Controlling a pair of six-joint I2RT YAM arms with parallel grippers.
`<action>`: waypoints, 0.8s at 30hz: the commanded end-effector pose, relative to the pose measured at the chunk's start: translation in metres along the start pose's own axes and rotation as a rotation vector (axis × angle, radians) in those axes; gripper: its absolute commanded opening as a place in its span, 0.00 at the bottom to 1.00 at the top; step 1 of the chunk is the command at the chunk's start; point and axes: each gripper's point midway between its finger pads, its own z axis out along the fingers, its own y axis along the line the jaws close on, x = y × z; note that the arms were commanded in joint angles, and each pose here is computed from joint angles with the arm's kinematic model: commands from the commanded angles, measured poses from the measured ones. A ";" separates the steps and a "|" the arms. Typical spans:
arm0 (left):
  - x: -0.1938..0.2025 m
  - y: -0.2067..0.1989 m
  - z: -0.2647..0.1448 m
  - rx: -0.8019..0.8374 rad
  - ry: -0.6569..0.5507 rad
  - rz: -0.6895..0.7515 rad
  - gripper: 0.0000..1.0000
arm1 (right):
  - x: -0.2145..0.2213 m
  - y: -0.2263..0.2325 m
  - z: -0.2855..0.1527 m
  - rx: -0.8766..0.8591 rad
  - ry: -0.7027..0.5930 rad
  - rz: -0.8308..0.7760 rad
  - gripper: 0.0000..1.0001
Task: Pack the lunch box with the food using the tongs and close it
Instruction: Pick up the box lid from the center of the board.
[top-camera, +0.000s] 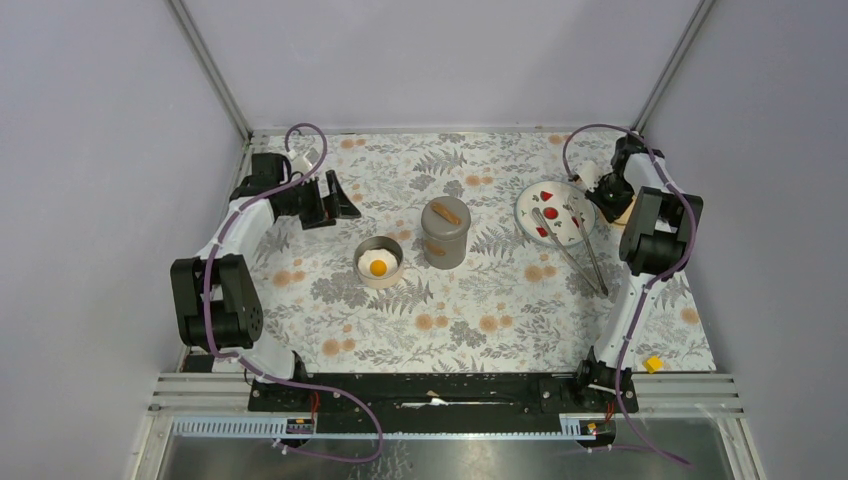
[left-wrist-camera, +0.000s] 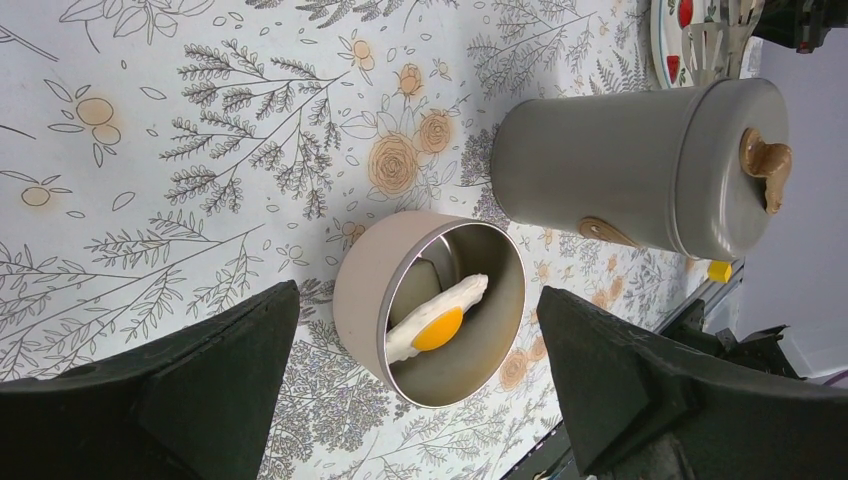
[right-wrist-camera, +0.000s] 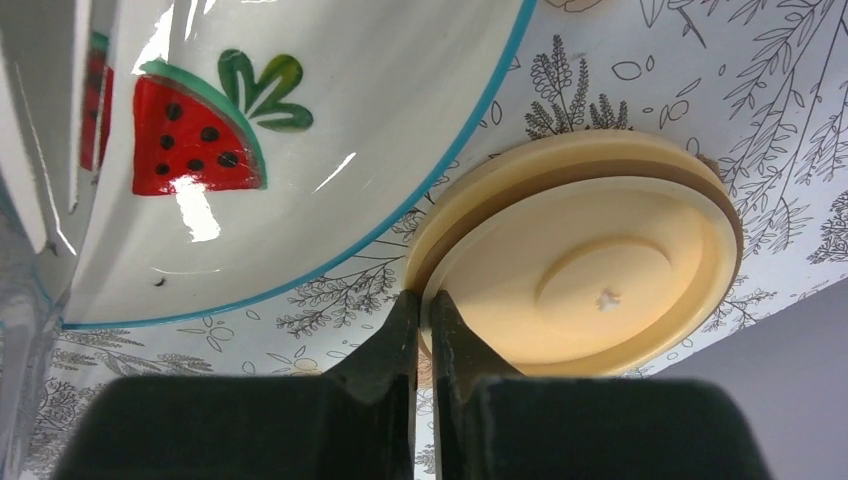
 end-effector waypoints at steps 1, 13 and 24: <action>-0.023 -0.009 -0.007 0.011 -0.051 0.056 0.99 | 0.001 -0.008 -0.012 0.042 0.030 -0.014 0.03; -0.038 -0.018 -0.019 -0.001 -0.078 0.124 0.99 | -0.044 -0.016 -0.145 0.122 -0.262 0.060 0.00; -0.077 -0.051 -0.060 -0.015 -0.127 0.387 0.99 | -0.138 0.057 -0.315 -0.109 -0.771 0.117 0.00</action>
